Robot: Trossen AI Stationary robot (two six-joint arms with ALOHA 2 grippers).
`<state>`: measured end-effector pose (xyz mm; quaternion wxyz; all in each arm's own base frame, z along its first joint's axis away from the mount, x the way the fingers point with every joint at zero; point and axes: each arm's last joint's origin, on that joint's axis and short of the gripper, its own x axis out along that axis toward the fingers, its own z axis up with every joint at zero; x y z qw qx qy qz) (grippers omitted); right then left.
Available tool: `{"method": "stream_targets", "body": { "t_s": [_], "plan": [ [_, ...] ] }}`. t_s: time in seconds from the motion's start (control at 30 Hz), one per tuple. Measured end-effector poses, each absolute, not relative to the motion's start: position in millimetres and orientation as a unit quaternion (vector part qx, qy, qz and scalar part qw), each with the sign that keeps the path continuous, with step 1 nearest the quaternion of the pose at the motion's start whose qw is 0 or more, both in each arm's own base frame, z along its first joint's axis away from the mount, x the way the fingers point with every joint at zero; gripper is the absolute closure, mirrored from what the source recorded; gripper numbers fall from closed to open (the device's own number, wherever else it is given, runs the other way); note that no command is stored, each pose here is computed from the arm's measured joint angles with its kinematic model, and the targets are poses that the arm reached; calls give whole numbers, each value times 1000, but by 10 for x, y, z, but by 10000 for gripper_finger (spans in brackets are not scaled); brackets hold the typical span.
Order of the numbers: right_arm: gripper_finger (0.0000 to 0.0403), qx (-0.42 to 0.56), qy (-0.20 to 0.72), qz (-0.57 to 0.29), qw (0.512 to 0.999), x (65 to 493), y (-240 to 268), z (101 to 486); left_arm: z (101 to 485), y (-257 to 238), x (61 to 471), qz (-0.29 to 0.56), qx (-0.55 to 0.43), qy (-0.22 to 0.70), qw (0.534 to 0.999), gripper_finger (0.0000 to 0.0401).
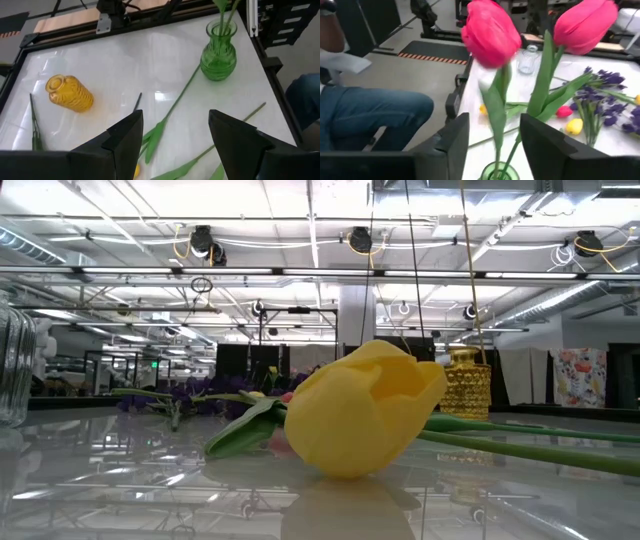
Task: Sort flowers into vase by color
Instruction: Put the bottom red flower into the green vase, then put the red flower into the green vase
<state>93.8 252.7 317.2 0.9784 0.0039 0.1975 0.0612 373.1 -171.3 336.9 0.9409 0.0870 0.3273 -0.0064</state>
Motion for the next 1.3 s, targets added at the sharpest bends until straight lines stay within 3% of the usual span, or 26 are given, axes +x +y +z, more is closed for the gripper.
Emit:
{"method": "stream_targets", "body": {
  "t_s": [0.37,0.67,0.93,1.13,1.3],
  "plan": [
    [196,56,223,108,967,862,2383,3341,3313,-1687,3677,18,89,360,929,169],
    [221,27,184,54,981,799,2076,3471,3144,-1764,3629,14,89,374,923,169],
    [253,3,170,77,982,746,1885,3624,2874,-1756,3649,24,68,374,925,169],
    [280,-61,119,-38,990,804,1676,3609,2810,-1731,3703,19,65,353,933,169],
    [305,-71,152,-111,980,891,1471,3394,2659,-1605,3728,5,46,382,923,169]
  ]
}}
